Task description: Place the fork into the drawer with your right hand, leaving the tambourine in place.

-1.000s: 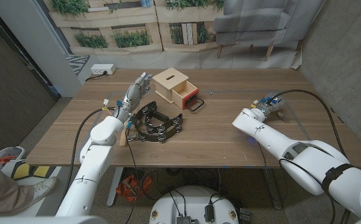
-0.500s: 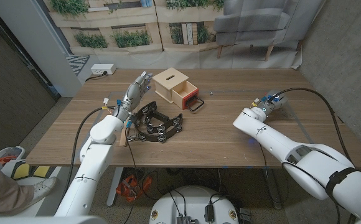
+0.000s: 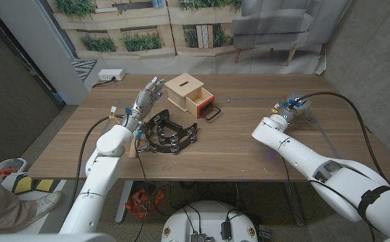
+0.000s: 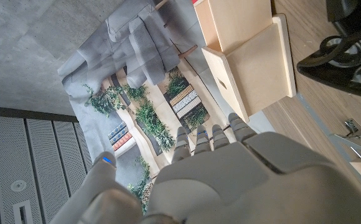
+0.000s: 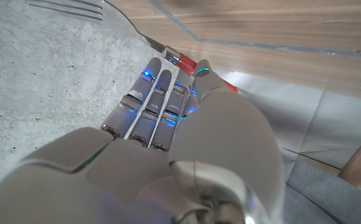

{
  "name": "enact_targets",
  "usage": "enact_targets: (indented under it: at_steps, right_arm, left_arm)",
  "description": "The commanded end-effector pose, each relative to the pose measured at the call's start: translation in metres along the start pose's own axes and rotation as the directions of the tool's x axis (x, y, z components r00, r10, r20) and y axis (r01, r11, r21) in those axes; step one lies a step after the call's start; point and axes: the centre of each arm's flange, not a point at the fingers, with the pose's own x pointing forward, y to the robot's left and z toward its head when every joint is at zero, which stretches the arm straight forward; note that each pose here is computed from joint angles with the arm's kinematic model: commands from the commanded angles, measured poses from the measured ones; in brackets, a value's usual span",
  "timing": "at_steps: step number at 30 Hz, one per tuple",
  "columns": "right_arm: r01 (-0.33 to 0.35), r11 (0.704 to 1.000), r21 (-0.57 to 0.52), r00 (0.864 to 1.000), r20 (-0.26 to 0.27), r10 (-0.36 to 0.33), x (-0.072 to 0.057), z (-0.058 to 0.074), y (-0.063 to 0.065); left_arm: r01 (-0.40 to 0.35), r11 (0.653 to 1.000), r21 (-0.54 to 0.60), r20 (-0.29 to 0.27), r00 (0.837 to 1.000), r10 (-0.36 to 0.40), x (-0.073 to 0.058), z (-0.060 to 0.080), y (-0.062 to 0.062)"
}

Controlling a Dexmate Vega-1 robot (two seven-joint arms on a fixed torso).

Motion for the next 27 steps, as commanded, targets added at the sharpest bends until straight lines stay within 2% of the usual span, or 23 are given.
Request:
enact_targets:
  at_steps: [1, 27]
  right_arm:
    - [0.03, 0.999, 0.012, 0.999, 0.041, -0.03, -0.008, 0.005, -0.011]
    - [0.066, 0.998, 0.017, 0.994, 0.084, -0.068, -0.017, 0.002, -0.036]
  left_arm:
    - [-0.011, 1.0, -0.004, 0.004, 1.0, 0.011, -0.006, 0.0, 0.0]
    - [-0.007, 1.0, -0.002, 0.02, 1.0, 0.007, -0.008, 0.004, -0.006]
